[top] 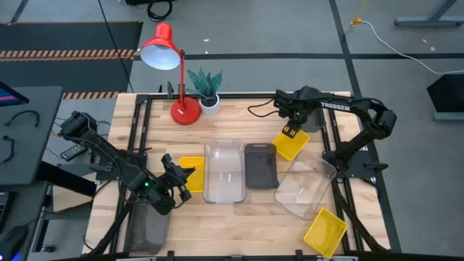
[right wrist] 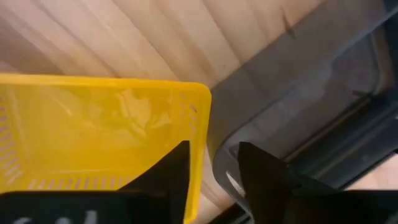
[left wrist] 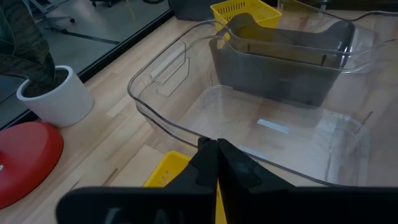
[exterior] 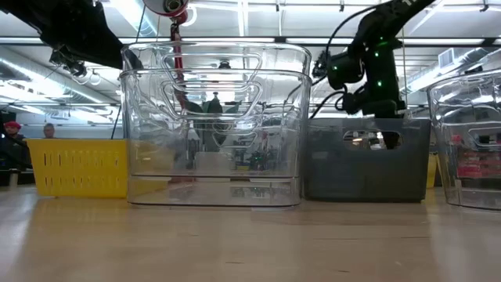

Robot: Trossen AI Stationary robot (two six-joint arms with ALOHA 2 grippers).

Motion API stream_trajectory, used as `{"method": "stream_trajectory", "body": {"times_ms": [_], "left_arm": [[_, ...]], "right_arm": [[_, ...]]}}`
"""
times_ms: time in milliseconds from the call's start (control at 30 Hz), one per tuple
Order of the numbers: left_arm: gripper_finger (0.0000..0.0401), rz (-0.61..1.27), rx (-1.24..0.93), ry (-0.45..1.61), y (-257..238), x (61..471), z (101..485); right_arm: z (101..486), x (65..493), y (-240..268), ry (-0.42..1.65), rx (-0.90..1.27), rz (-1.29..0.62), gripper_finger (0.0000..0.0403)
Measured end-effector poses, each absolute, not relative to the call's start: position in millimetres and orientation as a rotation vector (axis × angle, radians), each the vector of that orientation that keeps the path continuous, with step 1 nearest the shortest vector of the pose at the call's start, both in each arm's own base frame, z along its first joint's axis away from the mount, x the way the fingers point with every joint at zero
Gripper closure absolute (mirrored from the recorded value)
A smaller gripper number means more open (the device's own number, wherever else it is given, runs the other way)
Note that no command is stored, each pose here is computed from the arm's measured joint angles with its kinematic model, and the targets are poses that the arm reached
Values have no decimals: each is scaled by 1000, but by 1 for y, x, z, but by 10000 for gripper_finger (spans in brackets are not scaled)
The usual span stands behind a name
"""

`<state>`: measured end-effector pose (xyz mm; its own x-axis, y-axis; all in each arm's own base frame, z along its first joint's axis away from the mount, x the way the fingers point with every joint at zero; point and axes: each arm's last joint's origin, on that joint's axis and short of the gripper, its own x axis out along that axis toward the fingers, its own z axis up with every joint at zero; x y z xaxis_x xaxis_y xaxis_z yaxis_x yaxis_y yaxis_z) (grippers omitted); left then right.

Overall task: Stack baskets by color
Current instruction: Stack the top black bin on the middle right black bin

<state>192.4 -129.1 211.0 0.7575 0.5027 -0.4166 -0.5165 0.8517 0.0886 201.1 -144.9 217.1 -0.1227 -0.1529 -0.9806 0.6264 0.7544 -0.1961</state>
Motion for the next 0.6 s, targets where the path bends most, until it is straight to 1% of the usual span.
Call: {"method": "stream_trajectory", "body": {"times_ms": [167, 300, 433, 600], "left_arm": [[382, 555, -36, 442, -129, 193, 211], [387, 555, -36, 442, -129, 193, 211], [392, 555, -35, 442, -129, 193, 211], [384, 553, -29, 444, -129, 193, 211]], "right_arm": [[207, 194, -149, 1570, 411, -713, 332], [203, 190, -150, 1592, 399, -699, 388], [214, 191, -145, 1595, 359, -718, 392], [260, 197, -128, 1556, 266, -850, 396]]}}
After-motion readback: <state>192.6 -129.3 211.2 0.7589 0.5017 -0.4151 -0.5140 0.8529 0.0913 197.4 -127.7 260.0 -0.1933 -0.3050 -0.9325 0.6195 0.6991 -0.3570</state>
